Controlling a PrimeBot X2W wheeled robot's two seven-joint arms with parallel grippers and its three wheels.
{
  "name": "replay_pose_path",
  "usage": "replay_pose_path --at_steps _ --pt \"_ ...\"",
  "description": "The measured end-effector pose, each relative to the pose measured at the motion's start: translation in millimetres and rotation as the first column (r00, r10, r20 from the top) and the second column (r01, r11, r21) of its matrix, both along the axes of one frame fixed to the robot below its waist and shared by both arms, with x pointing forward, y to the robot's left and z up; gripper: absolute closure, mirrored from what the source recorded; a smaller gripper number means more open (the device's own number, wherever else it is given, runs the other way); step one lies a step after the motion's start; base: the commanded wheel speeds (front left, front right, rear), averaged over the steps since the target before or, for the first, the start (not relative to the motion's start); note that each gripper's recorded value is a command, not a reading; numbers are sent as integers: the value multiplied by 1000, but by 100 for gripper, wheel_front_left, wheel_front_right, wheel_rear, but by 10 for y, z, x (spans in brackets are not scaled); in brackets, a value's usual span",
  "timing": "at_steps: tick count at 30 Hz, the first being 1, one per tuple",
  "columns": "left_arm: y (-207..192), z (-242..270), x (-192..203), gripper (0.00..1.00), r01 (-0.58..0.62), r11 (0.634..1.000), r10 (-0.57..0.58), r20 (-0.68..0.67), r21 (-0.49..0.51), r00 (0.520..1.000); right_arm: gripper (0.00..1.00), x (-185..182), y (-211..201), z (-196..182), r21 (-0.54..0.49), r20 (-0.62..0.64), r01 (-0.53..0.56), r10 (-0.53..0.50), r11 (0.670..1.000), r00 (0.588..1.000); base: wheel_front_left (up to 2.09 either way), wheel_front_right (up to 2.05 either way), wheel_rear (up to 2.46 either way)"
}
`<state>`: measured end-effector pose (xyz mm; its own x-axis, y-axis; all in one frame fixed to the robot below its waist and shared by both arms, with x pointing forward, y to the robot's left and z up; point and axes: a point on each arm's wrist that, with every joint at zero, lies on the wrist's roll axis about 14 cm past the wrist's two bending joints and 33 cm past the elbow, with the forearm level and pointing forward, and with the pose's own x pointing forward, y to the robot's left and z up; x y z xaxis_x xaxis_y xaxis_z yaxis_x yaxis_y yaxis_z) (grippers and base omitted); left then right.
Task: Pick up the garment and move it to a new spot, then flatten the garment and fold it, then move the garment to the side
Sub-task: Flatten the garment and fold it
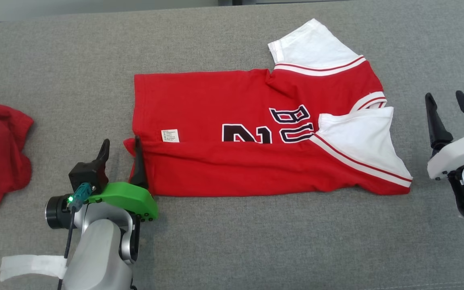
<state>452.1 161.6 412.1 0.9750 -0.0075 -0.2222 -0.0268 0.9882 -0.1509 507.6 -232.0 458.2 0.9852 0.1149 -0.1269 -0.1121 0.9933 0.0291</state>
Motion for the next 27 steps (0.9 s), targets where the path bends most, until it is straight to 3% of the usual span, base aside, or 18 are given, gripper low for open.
replay_pose_path --at_steps 4,13,27 --pt "27 9 -98 0 -11 1000 11 6 1 1000 0 -242 -44 -130 18 -19 36 -36 999 999 0 0 0" --pt "46 -82 -377 0 -27 1000 27 -24 -13 999 0 -760 141 -437 76 -109 21 -13 997 994 0 0 0" --pt "8 -136 -397 0 -16 1000 15 -41 -22 999 0 -911 501 -818 131 -233 -46 76 990 970 0 0 0"
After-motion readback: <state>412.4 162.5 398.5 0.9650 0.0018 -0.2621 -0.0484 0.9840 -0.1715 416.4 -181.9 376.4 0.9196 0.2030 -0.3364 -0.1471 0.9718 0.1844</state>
